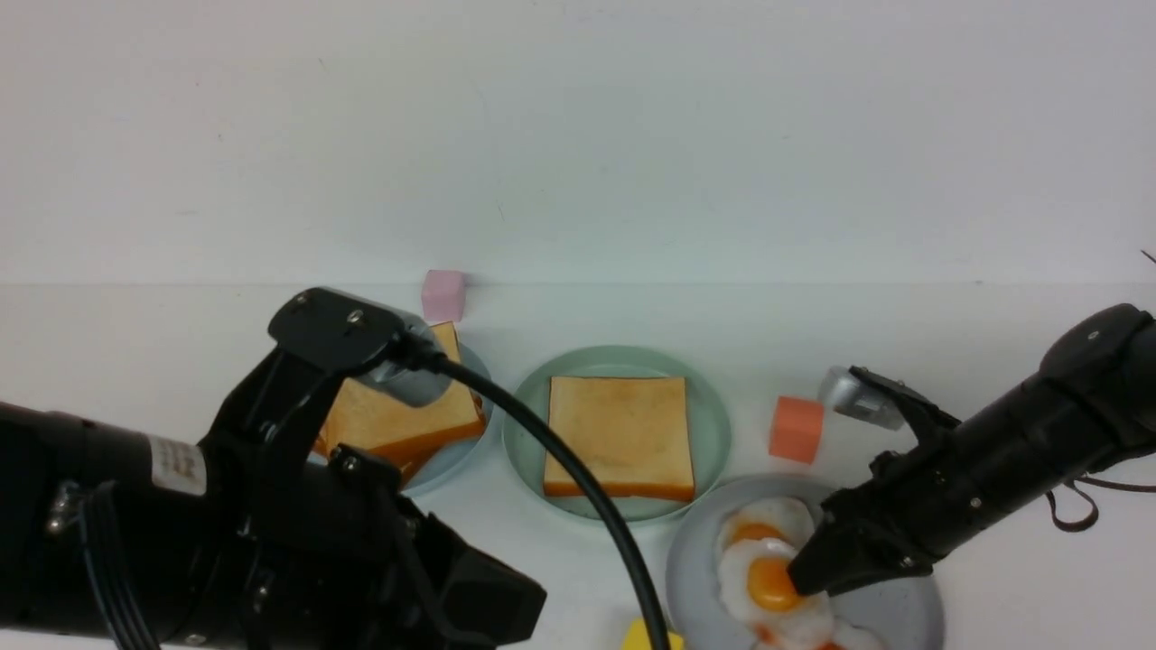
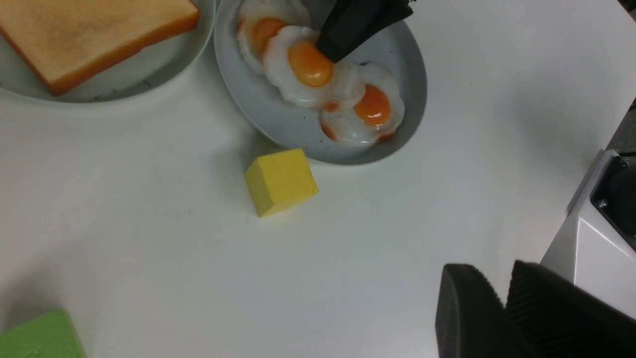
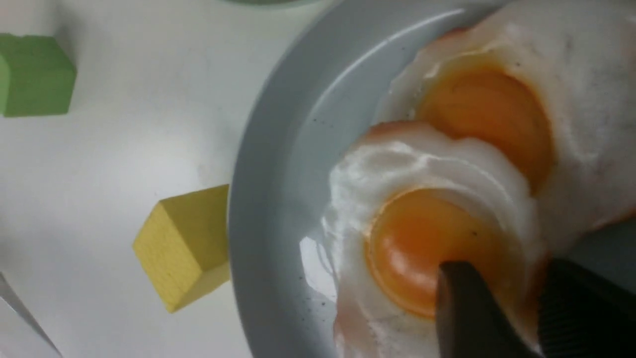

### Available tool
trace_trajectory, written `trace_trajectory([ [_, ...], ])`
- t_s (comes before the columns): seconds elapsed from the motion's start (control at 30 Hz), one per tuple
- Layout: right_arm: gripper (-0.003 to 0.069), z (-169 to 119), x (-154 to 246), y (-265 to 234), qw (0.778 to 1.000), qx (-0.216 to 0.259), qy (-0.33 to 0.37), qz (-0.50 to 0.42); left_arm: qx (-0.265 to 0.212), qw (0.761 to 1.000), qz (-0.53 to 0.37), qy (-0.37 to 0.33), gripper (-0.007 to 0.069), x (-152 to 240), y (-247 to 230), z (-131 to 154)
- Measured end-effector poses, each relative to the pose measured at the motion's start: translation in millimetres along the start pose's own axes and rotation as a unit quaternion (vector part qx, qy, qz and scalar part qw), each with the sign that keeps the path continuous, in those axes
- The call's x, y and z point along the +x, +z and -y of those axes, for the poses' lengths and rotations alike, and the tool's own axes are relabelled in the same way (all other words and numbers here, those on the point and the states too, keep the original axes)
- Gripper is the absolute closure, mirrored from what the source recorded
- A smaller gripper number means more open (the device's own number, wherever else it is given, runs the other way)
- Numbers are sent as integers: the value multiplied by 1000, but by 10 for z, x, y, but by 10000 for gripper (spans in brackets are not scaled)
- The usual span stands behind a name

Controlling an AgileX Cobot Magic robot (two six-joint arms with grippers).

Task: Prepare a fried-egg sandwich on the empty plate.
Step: Use the right arm to grab a fried egg, then use the right arm to place the fried egg on the slice of bread in the middle

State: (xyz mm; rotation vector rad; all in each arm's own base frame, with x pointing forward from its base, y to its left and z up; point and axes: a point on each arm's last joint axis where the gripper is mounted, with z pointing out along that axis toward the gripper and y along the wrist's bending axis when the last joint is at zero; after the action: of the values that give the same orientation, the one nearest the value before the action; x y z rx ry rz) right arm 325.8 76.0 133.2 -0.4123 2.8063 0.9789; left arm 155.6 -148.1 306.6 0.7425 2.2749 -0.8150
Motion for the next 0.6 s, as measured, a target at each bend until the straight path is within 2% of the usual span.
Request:
trace_trajectory([
  [0.07,567,36,9,-24,1000,-2,6,-1,0,1000,0,0,477,0,0,0],
  [0.13,599,76,18,-67,1000,-6,13,0,0,1000,0,0,474,0,0,0],
  [0.33,594,21,8,-327,1000,-7,6,28,0,1000,0,0,470,0,0,0],
  [0.47,594,-203,-78,-495,998,-21,-16,62,-8,1000,3,7,468,-6,0,-14],
  [0.6,594,-557,-372,-574,994,-27,-56,86,-25,999,4,28,466,-9,-1,-46],
])
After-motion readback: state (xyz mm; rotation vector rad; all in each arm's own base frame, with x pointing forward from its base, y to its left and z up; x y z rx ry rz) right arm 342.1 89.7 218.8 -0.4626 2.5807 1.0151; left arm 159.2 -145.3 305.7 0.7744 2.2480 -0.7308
